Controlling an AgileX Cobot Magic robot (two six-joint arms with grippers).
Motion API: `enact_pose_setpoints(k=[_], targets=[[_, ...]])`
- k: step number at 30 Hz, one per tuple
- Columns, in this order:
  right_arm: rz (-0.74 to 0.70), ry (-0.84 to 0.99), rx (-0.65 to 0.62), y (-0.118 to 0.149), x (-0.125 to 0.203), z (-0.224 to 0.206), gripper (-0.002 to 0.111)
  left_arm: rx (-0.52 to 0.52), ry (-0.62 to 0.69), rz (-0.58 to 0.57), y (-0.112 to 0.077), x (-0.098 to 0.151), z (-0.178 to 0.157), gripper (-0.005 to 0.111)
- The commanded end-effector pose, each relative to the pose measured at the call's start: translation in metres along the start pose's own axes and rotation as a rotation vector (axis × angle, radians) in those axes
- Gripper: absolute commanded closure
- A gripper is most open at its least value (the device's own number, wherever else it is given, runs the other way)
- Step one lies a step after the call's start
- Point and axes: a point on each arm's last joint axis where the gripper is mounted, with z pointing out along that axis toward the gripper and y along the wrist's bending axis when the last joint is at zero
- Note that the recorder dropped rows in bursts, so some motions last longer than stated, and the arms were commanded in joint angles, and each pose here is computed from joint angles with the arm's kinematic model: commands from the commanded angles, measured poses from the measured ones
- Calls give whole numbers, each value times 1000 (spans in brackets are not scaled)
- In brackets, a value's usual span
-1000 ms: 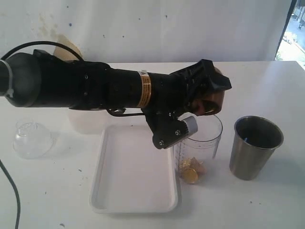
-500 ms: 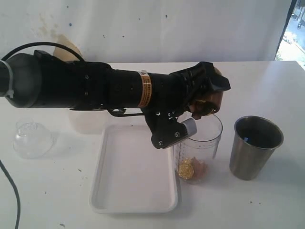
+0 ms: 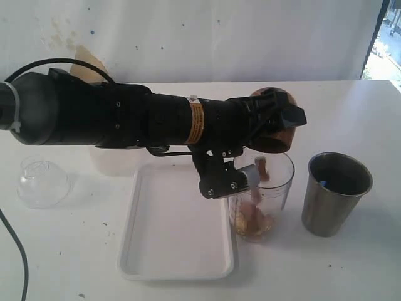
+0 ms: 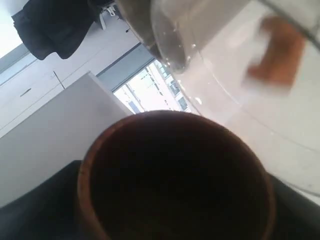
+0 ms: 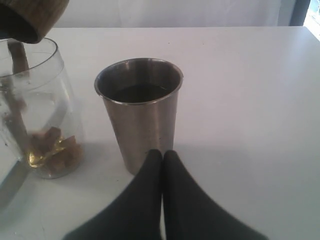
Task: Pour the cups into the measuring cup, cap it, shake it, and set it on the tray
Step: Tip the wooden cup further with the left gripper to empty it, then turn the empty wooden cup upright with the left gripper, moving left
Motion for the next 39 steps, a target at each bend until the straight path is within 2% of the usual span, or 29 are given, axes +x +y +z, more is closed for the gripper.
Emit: enact_pose_setpoints(k=[1,8,18,21,23,24,25,26,27,29,31,32,34,36,39], targets=[[-1,-14,2,0,0,0,108,-26,15,-26,7,2,-3,107],[-1,-14,2,0,0,0,108,-39,23,-51,8,2,-3,107],[-1,-14,2,0,0,0,108,-219,108,-369,22,13,-5,107],[-1,-14,2,0,0,0,108,-334,85,-651,30,17,-8,107],[-1,-14,2,0,0,0,108,-410,61,-900,33,20,-10,107],[-1,-14,2,0,0,0,108,-459,48,-1071,35,24,-11,107],[-1,-14,2,0,0,0,108,-475,44,-1131,35,25,-12,107],[-1,-14,2,0,0,0,108,-505,49,-1260,35,28,-12,107],[-1,-14,2,0,0,0,108,-524,57,-1340,34,31,-13,107],[-1,-14,2,0,0,0,108,-615,111,-1607,30,41,-16,107],[-1,-14,2,0,0,0,108,-653,149,-1750,27,46,-17,107],[-1,-14,2,0,0,0,108,-661,170,-1828,26,50,-18,107],[-1,-14,2,0,0,0,108,-602,226,-2021,22,63,-18,107],[-1,-14,2,0,0,0,108,-577,266,-2106,18,75,-20,107],[-1,-14,2,0,0,0,108,-540,380,-2311,-4,103,-27,107]])
